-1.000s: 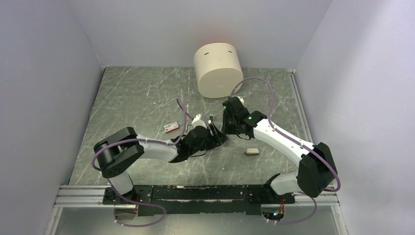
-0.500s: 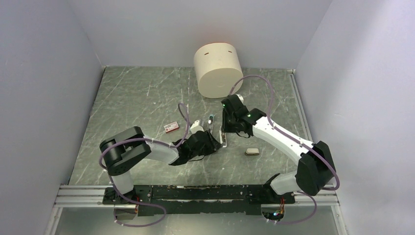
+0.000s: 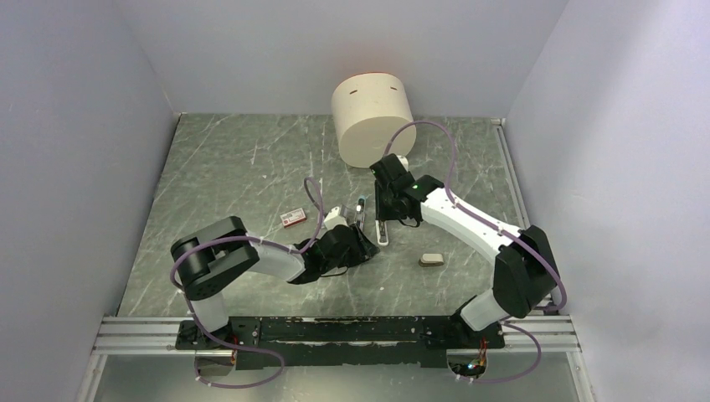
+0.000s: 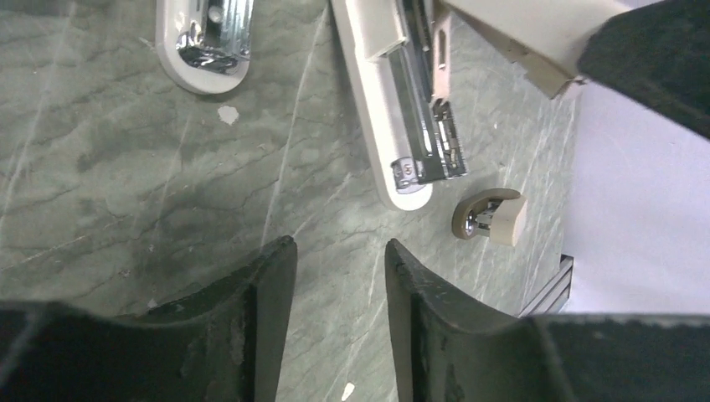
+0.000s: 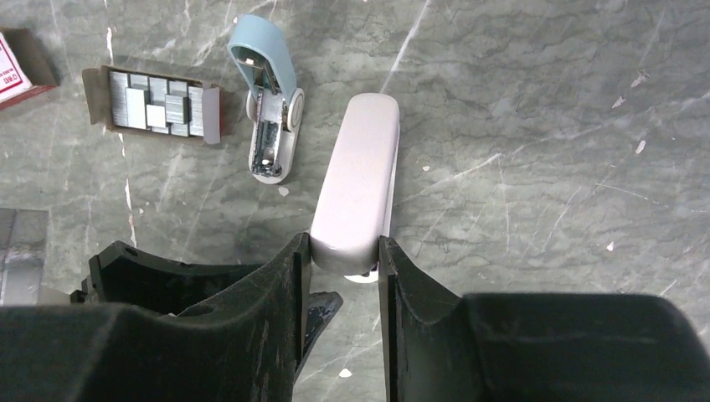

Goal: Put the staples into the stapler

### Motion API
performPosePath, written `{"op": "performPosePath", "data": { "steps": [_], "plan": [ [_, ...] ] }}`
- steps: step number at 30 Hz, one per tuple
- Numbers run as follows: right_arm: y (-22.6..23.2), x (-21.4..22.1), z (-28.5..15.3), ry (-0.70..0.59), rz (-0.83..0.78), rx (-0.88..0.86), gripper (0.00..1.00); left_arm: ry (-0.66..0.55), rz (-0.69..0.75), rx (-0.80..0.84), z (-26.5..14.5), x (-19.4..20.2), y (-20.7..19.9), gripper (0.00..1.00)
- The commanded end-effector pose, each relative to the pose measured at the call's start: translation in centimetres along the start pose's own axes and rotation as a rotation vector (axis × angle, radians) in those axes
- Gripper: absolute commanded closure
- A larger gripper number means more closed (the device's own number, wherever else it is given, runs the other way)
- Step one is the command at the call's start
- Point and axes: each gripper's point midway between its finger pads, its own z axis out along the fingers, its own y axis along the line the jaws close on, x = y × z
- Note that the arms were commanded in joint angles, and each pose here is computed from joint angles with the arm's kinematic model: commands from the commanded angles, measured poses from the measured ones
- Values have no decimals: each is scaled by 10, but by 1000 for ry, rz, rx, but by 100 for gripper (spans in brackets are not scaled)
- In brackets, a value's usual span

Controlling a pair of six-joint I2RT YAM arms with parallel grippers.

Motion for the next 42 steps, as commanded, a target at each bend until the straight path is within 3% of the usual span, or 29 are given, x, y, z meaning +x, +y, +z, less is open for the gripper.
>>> {"op": "performPosePath", "data": {
  "steps": [1, 7, 10, 15, 18, 22, 26, 36, 42],
  "plan": [
    [4, -12, -11, -39, 4, -23, 84, -60, 35, 108, -10, -18, -34, 50],
    [4, -9, -15, -46, 15, -35, 84, -92, 57, 155, -10, -30, -59, 58],
    [5, -7, -14, -39, 16, -42, 85, -78, 73, 132, -2, -26, -56, 65],
    [6, -4, -15, -29, 15, -56, 85, -57, 91, 99, 11, -18, -47, 69],
    [6, -2, -16, -22, 14, -59, 85, -62, 124, 73, 18, -17, -42, 66],
    [5, 2, -16, -12, 15, -60, 85, -88, 203, 3, 24, -24, -34, 54],
    [6, 4, -16, -11, 20, -67, 85, -115, 275, -58, 31, -28, -26, 53],
    [8, -2, -17, -5, 34, -72, 85, -80, 322, -134, 38, -10, -5, 73],
    [-6, -15, -4, -15, 43, -24, 85, -24, 324, -123, 29, 13, 9, 75]
  ]
}}
